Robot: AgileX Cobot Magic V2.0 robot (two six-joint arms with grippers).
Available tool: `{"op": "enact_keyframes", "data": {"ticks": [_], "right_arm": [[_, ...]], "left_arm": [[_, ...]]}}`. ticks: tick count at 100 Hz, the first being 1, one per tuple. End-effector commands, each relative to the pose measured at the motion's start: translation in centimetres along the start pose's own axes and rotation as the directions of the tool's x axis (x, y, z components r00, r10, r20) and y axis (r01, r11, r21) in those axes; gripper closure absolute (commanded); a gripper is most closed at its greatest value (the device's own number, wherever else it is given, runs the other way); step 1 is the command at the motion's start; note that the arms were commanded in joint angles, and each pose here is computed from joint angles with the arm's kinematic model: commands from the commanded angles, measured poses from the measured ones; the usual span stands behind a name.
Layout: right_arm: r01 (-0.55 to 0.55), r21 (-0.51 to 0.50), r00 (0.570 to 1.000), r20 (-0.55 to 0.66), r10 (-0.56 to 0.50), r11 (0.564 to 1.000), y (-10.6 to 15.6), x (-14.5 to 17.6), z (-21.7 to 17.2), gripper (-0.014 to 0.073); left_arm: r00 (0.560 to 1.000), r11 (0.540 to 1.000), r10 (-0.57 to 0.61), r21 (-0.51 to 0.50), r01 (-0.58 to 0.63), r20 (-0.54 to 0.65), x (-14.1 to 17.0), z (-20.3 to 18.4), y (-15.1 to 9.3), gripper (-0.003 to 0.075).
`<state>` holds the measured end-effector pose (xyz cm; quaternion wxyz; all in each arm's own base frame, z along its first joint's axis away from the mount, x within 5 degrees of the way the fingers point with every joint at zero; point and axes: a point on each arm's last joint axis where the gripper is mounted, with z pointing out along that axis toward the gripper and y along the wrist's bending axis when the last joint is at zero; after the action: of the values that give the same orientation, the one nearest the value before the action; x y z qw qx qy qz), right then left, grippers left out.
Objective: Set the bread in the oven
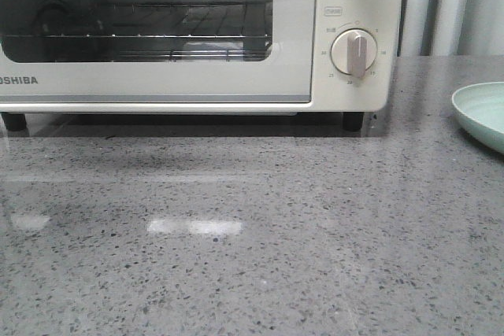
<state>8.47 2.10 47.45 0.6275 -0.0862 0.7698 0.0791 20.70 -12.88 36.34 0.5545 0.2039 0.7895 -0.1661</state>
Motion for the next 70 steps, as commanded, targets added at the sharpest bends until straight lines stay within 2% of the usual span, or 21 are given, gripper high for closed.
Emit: {"op": "enact_keyframes", "data": {"ticks": [1,42,70], "right_arm": [[0.005,0.004,0.996,0.084,-0.006,1.000,0.0,-1.3,-0.2,0.0624],[0.005,0.004,0.996,0.084,-0.006,1.000,0.0,-1.3,-0.2,0.0624],[0.005,0.004,0.996,0.084,-0.006,1.000,0.0,-1.3,-0.2,0.0624]], "left_arm": [[0.992,1.000,-0.006,0.003,0.006,0.123,-2.0,-0.7,0.1,0.0741],[0.997,1.000,-0.026,-0.012,0.025,-0.074,0.2,-0.3,0.2,0.0741],[0.986,0.996,-0.092,-0.001,0.093,-0.137,3.2,-0.9,0.1,0.0741]]}}
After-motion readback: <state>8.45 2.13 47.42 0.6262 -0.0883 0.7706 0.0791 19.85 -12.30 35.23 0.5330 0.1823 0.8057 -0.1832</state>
